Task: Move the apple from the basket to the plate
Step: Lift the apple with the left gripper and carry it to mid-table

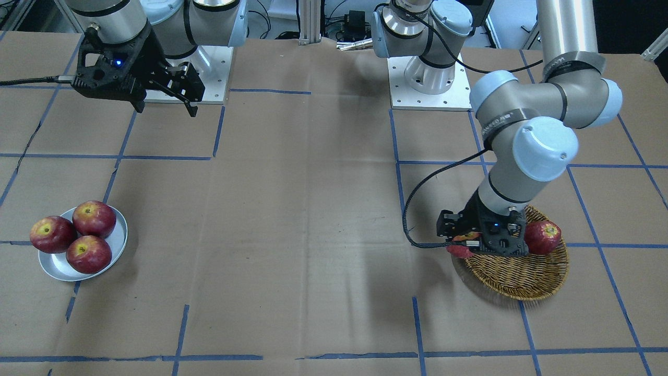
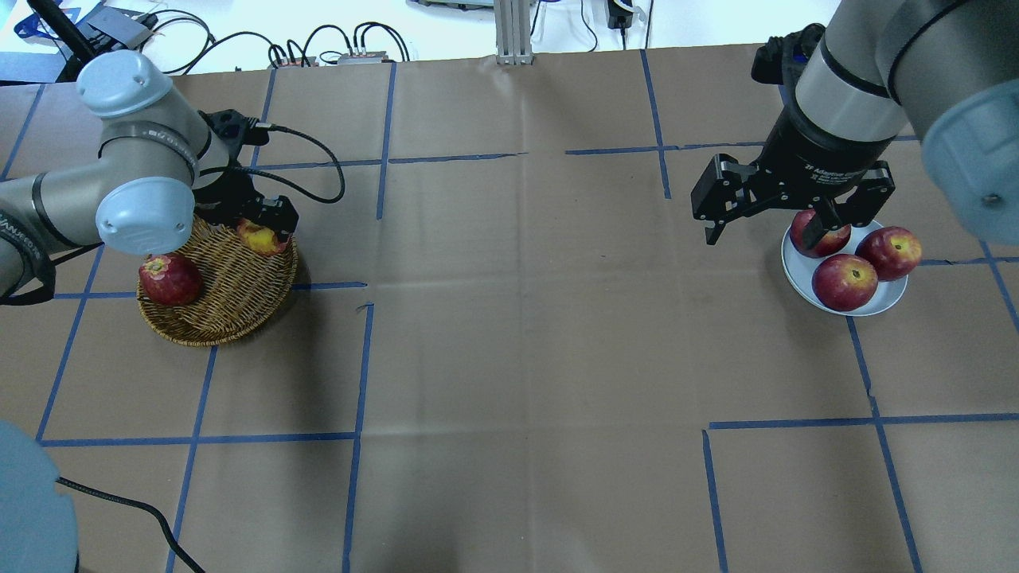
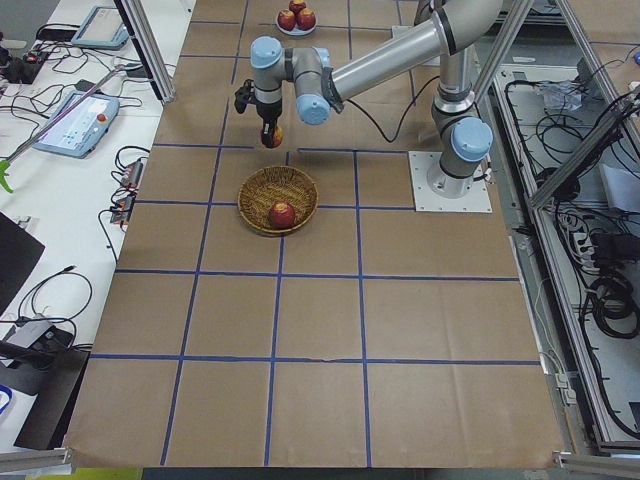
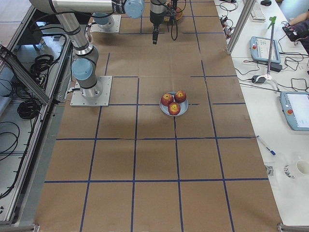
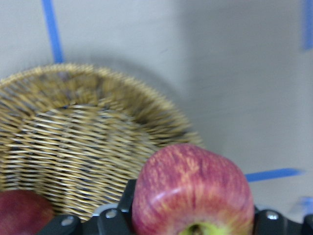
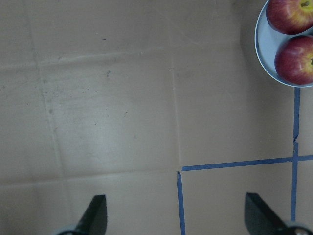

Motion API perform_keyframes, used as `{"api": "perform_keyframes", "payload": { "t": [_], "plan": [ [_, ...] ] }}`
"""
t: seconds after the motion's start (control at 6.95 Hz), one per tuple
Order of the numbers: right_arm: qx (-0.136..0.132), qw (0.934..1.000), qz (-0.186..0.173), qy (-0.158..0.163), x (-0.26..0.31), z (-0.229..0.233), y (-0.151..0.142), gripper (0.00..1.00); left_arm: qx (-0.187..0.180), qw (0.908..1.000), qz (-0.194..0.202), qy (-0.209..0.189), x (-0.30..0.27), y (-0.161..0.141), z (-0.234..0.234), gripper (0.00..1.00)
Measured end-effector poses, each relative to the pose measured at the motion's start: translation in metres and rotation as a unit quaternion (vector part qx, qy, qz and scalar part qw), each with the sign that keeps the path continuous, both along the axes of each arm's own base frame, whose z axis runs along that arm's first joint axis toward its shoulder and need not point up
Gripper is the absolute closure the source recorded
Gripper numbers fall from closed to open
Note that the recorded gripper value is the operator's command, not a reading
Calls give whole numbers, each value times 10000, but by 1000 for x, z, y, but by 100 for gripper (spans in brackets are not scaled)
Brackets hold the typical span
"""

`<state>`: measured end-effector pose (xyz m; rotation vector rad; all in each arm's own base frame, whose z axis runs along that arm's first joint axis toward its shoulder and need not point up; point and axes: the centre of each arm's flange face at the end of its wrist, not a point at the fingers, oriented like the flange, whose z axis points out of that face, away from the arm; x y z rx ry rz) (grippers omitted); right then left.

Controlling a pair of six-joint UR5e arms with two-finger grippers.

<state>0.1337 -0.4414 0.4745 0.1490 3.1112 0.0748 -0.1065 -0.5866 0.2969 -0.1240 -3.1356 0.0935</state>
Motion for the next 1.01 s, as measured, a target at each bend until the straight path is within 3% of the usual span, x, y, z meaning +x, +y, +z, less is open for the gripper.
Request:
{"api": "perform_keyframes", "payload": {
  "t": [0.58,1.01],
  "plan": [
    [0,10000,6,8,0,0,0,0,313,9989,361,-25,-218,12,-59,39],
    [-5,10000,6,9,0,0,0,0,427,9985,340,-71,-254,15,-101,39]
  ]
}}
